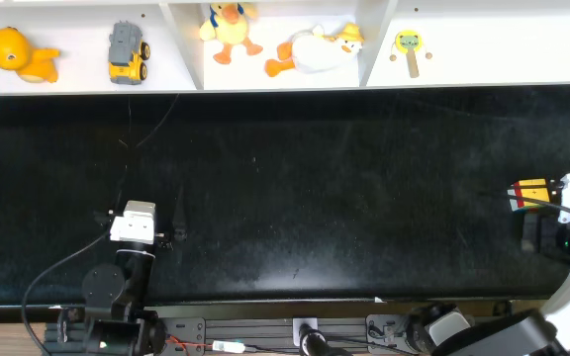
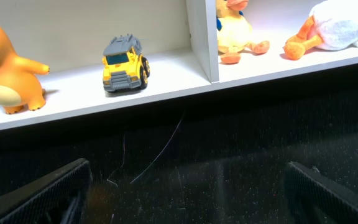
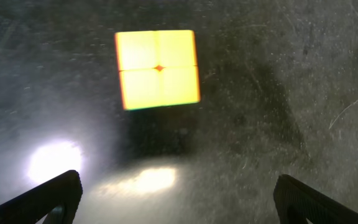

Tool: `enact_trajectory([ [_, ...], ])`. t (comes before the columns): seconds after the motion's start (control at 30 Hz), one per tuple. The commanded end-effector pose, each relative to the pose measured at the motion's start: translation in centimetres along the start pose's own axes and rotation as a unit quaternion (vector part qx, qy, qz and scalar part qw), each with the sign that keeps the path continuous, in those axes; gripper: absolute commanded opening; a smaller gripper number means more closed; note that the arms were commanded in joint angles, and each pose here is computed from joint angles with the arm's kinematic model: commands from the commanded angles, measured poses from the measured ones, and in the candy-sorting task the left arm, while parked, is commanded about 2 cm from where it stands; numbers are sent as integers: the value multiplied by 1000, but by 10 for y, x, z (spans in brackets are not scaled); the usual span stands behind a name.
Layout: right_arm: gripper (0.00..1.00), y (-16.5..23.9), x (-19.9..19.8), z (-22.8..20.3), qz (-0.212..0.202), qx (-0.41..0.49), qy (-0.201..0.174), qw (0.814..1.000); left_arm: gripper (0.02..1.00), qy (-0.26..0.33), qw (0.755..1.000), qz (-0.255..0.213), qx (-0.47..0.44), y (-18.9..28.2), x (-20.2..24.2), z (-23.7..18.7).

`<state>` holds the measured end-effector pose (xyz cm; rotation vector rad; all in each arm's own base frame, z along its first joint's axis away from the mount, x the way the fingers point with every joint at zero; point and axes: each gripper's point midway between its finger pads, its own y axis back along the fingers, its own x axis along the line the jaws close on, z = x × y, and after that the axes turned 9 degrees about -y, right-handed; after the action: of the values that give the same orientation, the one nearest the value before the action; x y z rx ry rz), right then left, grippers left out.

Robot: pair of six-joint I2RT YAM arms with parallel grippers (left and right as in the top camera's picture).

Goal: Store Toys

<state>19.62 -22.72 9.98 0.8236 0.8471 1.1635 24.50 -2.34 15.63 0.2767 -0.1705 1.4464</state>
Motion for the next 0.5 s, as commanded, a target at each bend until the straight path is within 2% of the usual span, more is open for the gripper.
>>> enact_trajectory([
  [0.03, 1000, -17, 2, 1, 32, -8, -9, 999, 996, 10, 1000, 1, -3, 0, 0, 0],
  [0.17, 1000, -32, 1, 2, 45, -11, -15, 999, 996, 10, 1000, 1, -3, 0, 0, 0],
  [0.3, 998, -40, -1, 12, 53, -35, -39, 997, 996, 10, 1000, 1, -3, 0, 0, 0],
  [0.5, 996, -42, 8, 23, 83, -63, -41, 994, 996, 10, 1000, 1, -3, 0, 0, 0],
])
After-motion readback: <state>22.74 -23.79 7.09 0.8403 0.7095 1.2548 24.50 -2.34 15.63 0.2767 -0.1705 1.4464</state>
